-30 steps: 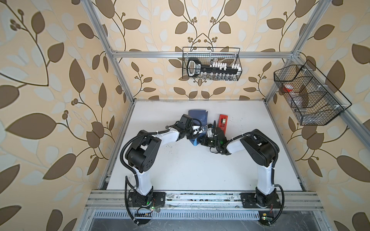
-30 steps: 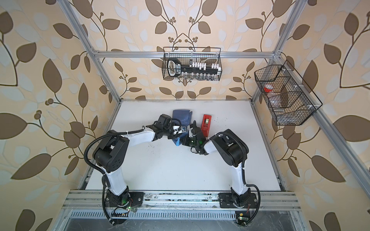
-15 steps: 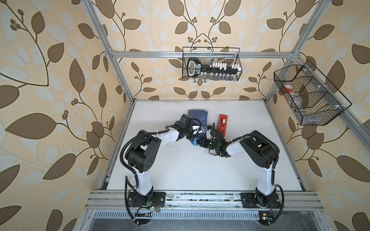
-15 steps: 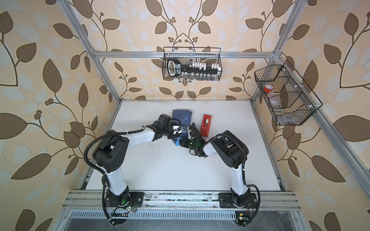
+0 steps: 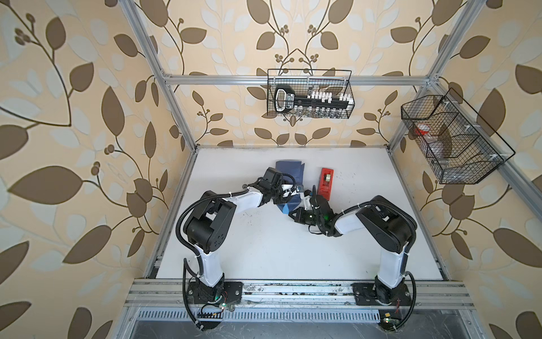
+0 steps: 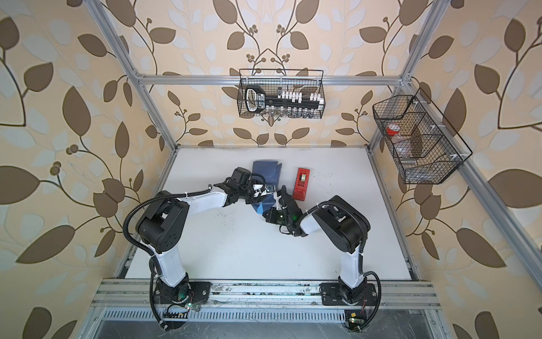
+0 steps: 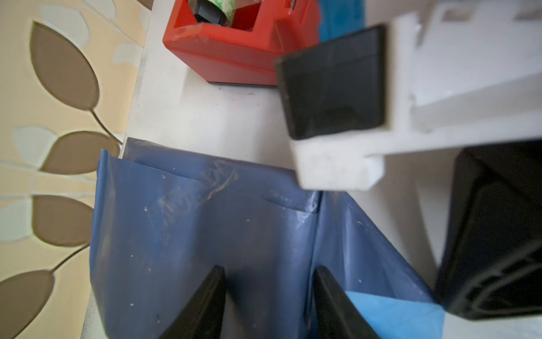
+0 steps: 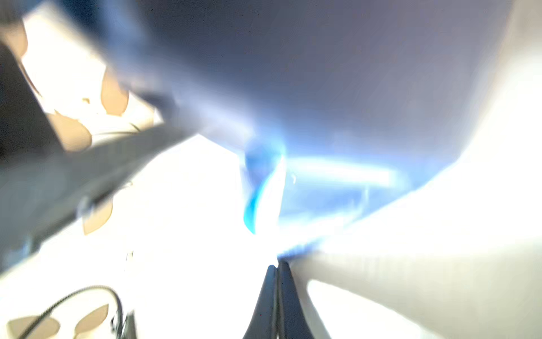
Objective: Wrap a gift box in wrapping paper
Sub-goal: Fold the wrapping paper for the gift box, then move the gift box to the top-center of the table.
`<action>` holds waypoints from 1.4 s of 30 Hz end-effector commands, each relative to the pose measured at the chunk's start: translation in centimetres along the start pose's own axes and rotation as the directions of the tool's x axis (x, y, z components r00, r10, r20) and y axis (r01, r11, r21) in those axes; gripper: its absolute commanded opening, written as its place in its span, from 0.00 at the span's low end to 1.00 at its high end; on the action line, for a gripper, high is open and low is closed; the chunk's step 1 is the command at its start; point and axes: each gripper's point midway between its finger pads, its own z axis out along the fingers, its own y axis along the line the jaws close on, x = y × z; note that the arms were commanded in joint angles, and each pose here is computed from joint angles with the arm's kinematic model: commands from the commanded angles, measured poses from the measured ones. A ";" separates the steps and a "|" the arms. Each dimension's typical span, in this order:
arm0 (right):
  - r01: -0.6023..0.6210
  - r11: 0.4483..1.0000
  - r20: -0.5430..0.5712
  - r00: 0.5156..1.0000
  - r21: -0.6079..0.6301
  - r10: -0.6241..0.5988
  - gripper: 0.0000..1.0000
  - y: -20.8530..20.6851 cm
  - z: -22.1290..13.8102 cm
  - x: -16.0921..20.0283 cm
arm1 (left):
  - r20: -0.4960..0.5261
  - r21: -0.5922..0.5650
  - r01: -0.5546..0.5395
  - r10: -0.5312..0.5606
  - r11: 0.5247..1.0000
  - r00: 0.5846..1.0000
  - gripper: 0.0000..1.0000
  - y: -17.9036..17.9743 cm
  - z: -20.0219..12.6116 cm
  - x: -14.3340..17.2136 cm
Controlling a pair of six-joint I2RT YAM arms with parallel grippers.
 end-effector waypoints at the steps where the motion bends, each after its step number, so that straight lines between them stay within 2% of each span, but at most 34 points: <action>1: 0.081 0.996 0.045 0.996 -0.040 -0.079 0.05 2.0 -3.4 -1.8 | -0.065 0.085 0.057 -0.052 0.995 0.997 0.56 -1.1 -0.3 0.8; 4: 0.246 0.969 0.151 0.958 -0.004 -0.242 0.16 3.4 -7.4 -4.3 | -0.043 0.168 0.050 -0.044 0.985 0.998 0.63 -1.2 -1.9 -1.1; 7: 0.440 0.895 0.183 0.877 0.066 -0.445 0.29 4.9 -10.5 -6.2 | -0.020 0.157 0.064 -0.062 0.986 0.998 0.68 0.4 -3.7 -3.0; 9: 0.570 0.810 0.197 0.786 0.139 -0.587 0.38 5.4 -12.2 -7.3 | -0.024 0.162 0.056 -0.052 0.985 0.998 0.72 1.1 -5.1 -3.9; 13: 0.713 0.645 0.195 0.616 0.274 -0.763 0.50 5.5 -14.2 -8.8 | -0.034 0.196 0.068 -0.062 0.978 0.997 0.80 2.1 -8.1 -4.4; 16: 0.843 0.446 0.128 0.427 0.302 -0.895 0.51 6.1 -14.2 -7.7 | -0.039 0.194 0.076 -0.069 0.978 0.997 0.84 3.0 -9.9 -3.4; 18: 0.940 0.217 0.024 0.218 0.265 -0.976 0.52 6.1 -13.3 -5.1 | -0.055 0.183 0.053 -0.043 0.982 0.998 0.86 3.3 -10.5 -1.7; 20: 0.979 0.003 -0.106 0.025 0.202 -0.994 0.56 5.2 -11.9 -2.5 | -0.078 0.182 0.041 -0.028 0.982 0.997 0.86 3.5 -11.2 -0.2; 21: 0.985 -0.074 -0.164 -0.048 0.158 -0.985 0.56 4.5 -11.1 -1.5 | -0.079 0.190 0.047 -0.033 0.981 0.996 0.86 3.5 -11.4 0.4; 23: 0.983 -0.147 -0.239 -0.119 0.106 -0.964 0.56 3.3 -9.8 -0.6 | -0.063 0.199 0.066 -0.055 0.978 0.996 0.86 3.8 -11.7 1.3; 26: 0.974 -0.208 -0.294 -0.174 0.089 -0.940 0.56 2.1 -7.8 -0.8 | -0.055 0.197 0.070 -0.060 0.978 0.997 0.87 3.9 -11.0 2.5; 27: 0.969 -0.238 -0.307 -0.205 0.073 -0.929 0.55 1.7 -7.1 -0.7 | -0.055 0.184 0.086 -0.077 0.979 0.996 0.87 4.3 -10.6 2.7; 31: 0.960 -0.275 -0.341 -0.244 0.045 -0.908 0.54 0.4 -5.2 -0.9 | -0.033 0.124 0.211 -0.208 0.970 0.977 0.88 6.5 -8.8 2.6; 33: 0.961 -0.275 -0.356 -0.247 0.028 -0.901 0.53 -0.5 -4.2 -1.0 | -0.016 0.070 0.306 -0.305 0.950 0.952 0.88 8.4 -8.1 2.2; 36: 0.963 -0.269 -0.357 -0.246 0.014 -0.901 0.51 -1.1 -3.2 -0.9 | 0.005 0.031 0.386 -0.387 0.922 0.922 0.92 10.3 -7.4 1.9; 38: 0.963 -0.269 -0.351 -0.247 0.013 -0.903 0.50 -1.3 -2.5 -1.0 | 0.014 0.033 0.380 -0.381 0.924 0.925 0.96 10.5 -6.6 1.9; 42: 0.956 -0.292 -0.385 -0.262 0.021 -0.885 0.47 -1.9 -1.4 -1.5 | -0.020 0.052 0.368 -0.368 0.928 0.930 0.93 10.8 -4.9 2.5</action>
